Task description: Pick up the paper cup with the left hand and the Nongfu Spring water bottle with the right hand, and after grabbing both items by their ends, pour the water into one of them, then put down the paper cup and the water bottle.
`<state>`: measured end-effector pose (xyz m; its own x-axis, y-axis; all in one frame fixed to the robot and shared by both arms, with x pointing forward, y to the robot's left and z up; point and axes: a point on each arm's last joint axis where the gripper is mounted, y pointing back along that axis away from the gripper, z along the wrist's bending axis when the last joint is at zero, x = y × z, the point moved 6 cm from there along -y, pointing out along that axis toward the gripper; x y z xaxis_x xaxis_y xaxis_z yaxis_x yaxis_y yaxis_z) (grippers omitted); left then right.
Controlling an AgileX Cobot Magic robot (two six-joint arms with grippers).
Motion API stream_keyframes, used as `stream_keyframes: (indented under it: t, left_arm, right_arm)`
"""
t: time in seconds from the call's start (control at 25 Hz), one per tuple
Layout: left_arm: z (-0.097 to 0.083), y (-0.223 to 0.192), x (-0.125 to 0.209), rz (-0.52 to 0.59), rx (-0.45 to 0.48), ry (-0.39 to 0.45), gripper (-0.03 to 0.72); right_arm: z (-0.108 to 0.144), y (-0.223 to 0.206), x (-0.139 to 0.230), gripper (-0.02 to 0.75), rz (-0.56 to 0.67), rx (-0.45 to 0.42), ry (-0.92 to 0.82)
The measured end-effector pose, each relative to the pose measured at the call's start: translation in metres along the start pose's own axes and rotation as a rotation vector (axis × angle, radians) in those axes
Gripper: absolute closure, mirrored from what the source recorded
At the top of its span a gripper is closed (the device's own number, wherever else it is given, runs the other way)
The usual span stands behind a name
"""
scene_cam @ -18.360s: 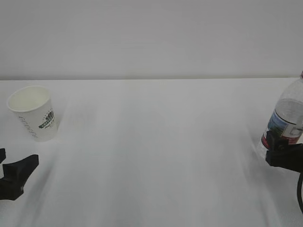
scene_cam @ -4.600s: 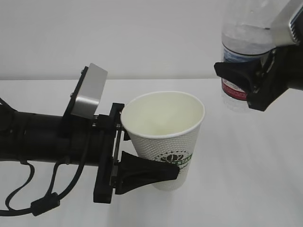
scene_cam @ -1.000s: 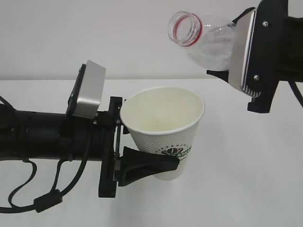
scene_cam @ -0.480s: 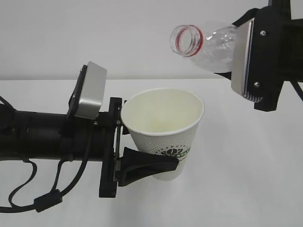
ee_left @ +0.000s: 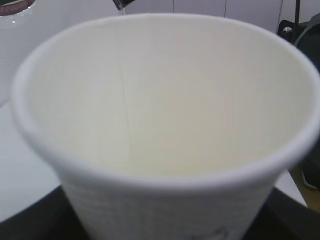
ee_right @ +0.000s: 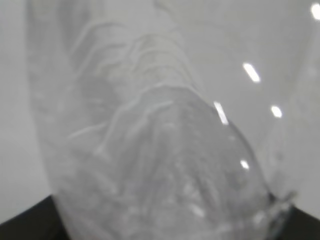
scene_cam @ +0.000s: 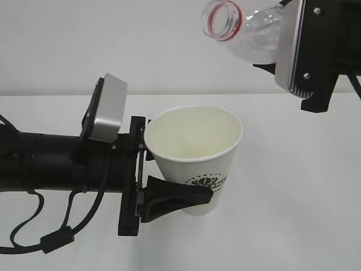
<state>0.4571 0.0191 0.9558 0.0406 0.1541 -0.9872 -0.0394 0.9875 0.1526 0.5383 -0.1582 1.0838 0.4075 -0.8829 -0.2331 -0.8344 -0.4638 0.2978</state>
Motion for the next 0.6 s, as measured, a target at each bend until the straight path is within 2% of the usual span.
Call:
stream_keyframes:
  t: [0.6]
  left_arm:
    - [0.0,0.0,0.0,0.0,0.0,0.0,0.157]
  right_arm:
    - [0.0,0.0,0.0001,0.267,0.001,0.0,0.112]
